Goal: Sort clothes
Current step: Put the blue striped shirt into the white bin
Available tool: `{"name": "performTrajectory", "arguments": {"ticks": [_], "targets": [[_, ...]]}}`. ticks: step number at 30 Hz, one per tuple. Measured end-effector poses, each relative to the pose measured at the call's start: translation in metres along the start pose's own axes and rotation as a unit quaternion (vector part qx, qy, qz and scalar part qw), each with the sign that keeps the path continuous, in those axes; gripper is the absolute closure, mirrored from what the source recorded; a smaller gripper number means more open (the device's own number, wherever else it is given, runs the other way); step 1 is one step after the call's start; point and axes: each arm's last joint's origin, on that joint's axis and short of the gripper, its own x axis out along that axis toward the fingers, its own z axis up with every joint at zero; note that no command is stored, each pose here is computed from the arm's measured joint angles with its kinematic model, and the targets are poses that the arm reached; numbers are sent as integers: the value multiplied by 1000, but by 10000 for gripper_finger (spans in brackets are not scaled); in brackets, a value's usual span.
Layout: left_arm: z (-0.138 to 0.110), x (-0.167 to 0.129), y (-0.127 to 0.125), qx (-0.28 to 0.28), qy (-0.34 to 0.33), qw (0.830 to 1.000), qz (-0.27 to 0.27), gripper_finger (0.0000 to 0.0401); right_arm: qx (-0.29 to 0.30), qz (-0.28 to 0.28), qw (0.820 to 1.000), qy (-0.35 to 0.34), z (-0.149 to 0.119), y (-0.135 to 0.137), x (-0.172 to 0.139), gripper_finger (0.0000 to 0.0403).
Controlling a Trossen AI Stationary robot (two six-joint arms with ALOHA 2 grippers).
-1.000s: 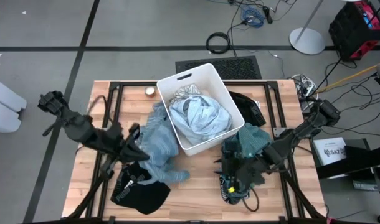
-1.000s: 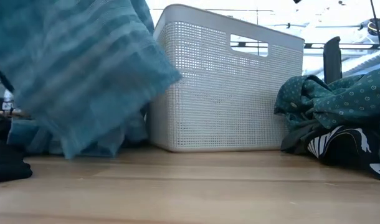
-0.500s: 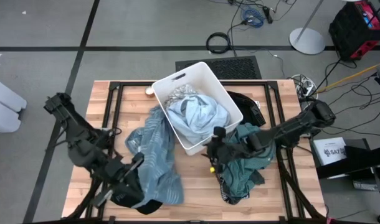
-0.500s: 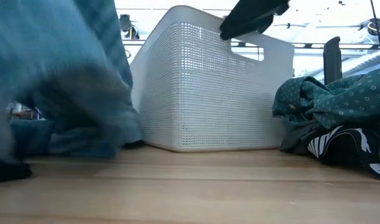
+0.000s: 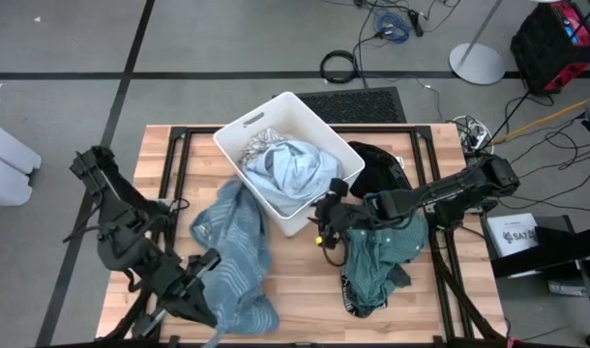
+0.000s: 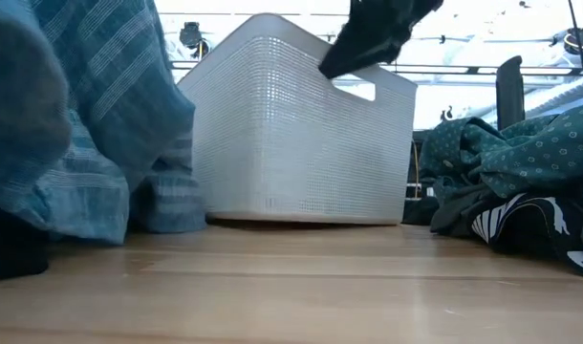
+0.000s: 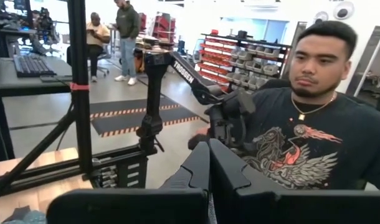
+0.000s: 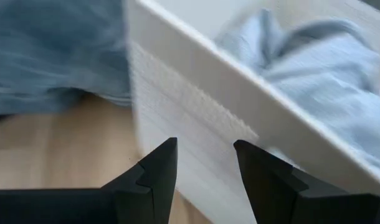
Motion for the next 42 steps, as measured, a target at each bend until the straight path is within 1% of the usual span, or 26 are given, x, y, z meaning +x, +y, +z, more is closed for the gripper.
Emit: {"name": "performTrajectory", "arguments": {"ticks": [4, 8, 13, 17, 20, 22, 24, 27, 29, 30, 31, 33, 37, 40, 42], "targets": [[-1, 0, 0, 0, 2, 1000, 2, 401, -1, -93, 995, 40, -12, -8, 0, 243], [-1, 0, 0, 0, 2, 1000, 3, 401, 4, -150, 986, 68, -21, -15, -2, 243], [-1, 0, 0, 0, 4, 1000, 4, 401, 14, -222, 970, 97, -32, -24, -5, 243], [-1, 0, 0, 0, 5, 1000, 6, 401, 30, -260, 956, 134, -42, -34, -9, 243], [-2, 0, 1, 1, 10, 1000, 8, 401, 40, -270, 950, 152, -45, -39, -10, 243], [-3, 0, 1, 1, 11, 1000, 10, 401, 38, -248, 954, 162, -45, -36, -11, 243], [-3, 0, 1, 1, 11, 1000, 11, 401, 39, -193, 965, 175, -45, -28, -13, 243], [-3, 0, 1, 1, 12, 1000, 12, 401, 27, -74, 974, 212, -46, -11, -16, 243], [-3, 0, 1, 2, 14, 1000, 12, 401, 33, 23, 973, 227, -44, 0, -17, 243], [-3, 0, 1, 2, 15, 1000, 12, 401, 32, 63, 972, 225, -42, 6, -18, 243], [-3, 0, 1, 2, 16, 1000, 13, 401, 29, 91, 973, 210, -39, 11, -19, 243], [-4, 0, 1, 3, 18, 1000, 13, 401, 18, 126, 979, 161, -31, 20, -19, 243], [-4, 0, 1, 3, 20, 1000, 13, 401, 4, 165, 984, 73, -14, 27, -17, 243], [-5, 0, 1, 3, 22, 1000, 14, 401, -1, 182, 983, 23, -4, 26, -15, 243], [-5, 0, 1, 4, 25, 1000, 14, 401, 3, 179, 984, -3, 1, 25, -14, 243]]}}
